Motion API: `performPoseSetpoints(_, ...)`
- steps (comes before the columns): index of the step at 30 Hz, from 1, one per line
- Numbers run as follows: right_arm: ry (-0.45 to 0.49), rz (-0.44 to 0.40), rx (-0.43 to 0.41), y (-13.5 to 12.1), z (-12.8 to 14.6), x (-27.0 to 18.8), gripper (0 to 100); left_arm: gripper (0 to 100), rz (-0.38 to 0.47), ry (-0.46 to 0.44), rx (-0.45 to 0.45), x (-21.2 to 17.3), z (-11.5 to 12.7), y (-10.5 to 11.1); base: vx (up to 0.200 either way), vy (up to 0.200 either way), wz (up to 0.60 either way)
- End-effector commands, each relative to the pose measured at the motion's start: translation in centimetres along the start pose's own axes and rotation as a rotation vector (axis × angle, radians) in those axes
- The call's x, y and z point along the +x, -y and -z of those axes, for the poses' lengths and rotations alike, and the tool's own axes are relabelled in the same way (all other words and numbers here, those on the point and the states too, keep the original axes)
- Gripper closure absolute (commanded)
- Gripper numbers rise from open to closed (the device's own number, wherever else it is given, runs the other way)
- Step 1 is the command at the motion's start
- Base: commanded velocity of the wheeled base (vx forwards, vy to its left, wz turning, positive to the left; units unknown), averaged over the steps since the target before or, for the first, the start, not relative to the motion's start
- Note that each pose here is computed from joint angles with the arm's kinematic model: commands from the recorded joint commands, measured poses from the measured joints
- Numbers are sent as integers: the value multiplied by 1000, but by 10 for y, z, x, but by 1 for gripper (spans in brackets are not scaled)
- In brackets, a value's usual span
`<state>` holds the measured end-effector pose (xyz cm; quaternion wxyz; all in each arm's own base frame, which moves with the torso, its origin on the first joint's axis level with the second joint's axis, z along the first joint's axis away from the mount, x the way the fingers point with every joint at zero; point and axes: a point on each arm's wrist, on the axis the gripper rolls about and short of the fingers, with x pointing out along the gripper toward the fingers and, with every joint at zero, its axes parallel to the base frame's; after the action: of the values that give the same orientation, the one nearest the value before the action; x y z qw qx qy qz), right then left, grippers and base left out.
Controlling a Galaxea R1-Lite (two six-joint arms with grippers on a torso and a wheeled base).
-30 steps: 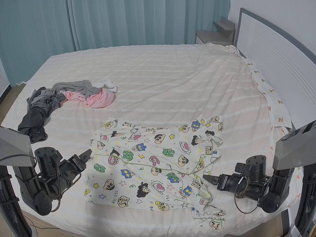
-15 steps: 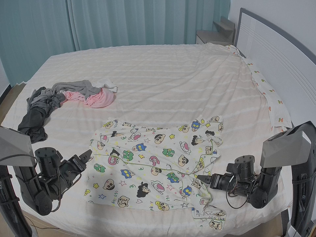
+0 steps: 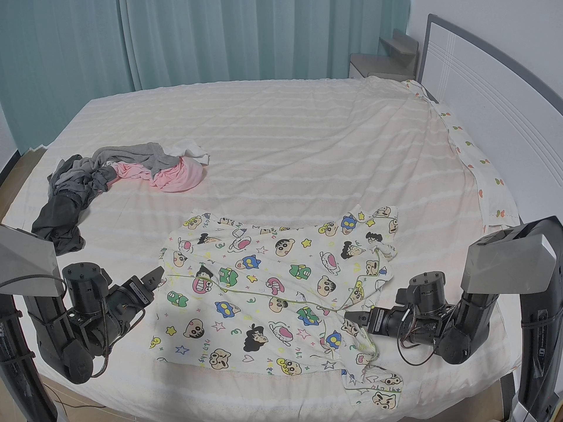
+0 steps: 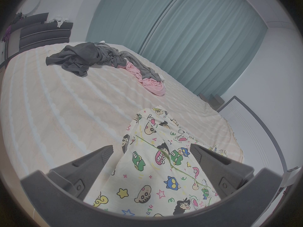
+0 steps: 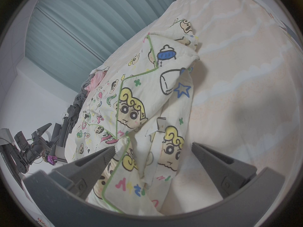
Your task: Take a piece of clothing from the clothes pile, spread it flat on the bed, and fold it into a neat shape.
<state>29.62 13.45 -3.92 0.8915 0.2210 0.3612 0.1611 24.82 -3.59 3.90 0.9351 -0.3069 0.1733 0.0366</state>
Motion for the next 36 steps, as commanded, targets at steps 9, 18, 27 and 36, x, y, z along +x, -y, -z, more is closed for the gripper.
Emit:
performPoseSetpoints(9,24,4,12,3,-6,0,100,0,9,13,-2,0,-1,1,0,0,0)
performPoseSetpoints(18,44,29,24,9,-9,-3,100,0,8,12,-2,0,-1,0,0,0,0)
performPoseSetpoints(27,133,62,43,14,-27,-24,100,0,8,12,-2,0,-1,0,0,0,0)
performPoseSetpoints(36,195,113,73,32,-44,-45,100,0,8,12,-2,0,-1,0,0,0,0)
